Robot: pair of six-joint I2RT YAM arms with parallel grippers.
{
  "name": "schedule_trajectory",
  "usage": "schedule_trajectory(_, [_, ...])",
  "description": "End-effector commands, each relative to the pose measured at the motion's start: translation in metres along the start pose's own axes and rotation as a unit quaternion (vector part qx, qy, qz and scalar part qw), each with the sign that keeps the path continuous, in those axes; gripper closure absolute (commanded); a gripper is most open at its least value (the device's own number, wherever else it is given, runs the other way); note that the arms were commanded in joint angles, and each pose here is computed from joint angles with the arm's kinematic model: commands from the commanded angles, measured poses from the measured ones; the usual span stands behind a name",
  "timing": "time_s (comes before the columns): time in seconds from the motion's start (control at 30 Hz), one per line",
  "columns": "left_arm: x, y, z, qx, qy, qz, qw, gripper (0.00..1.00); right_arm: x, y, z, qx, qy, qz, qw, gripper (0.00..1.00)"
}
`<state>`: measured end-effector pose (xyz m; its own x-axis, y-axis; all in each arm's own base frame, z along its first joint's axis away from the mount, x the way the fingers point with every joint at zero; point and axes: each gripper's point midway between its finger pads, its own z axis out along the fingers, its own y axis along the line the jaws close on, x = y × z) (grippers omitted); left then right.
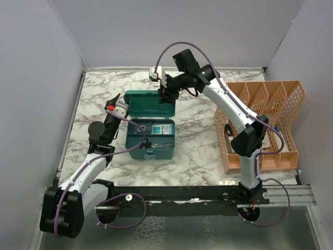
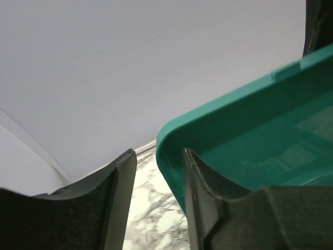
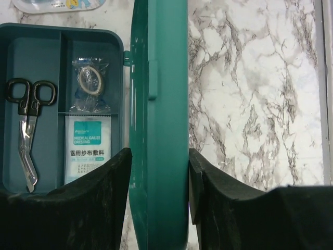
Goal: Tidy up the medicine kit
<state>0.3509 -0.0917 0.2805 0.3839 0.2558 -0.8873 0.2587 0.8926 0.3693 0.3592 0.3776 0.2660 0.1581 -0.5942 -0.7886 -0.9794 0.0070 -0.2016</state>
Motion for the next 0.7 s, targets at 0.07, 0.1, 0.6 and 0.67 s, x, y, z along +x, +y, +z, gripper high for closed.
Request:
schedule_trajectory(0.07, [-0.025, 0.02, -0.015, -0.06, 0.001, -0.079, 0.995, 0.39, -0.024, 0.019, -0.017, -0.028, -0.031, -0.003, 0.999, 0.55])
schedule_trajectory(0.1, [-0.03, 0.021, -0.019, -0.06, 0.004, -0.09, 0.994, 0.36, -0.024, 0.022, -0.017, -0.031, -0.031, -0.001, 0.999, 0.55])
schedule_trajectory(0.6, [-0.111, 0.025, -0.064, -0.064, 0.068, -0.308, 0.947, 0.27, -0.051, 0.077, -0.04, -0.074, -0.086, 0.001, 0.994, 0.35])
schedule_trajectory(0.67, [-0.117, 0.031, -0.063, -0.074, 0.071, -0.31, 0.945, 0.27, -0.053, 0.092, -0.043, -0.088, -0.096, 0.007, 0.992, 0.33])
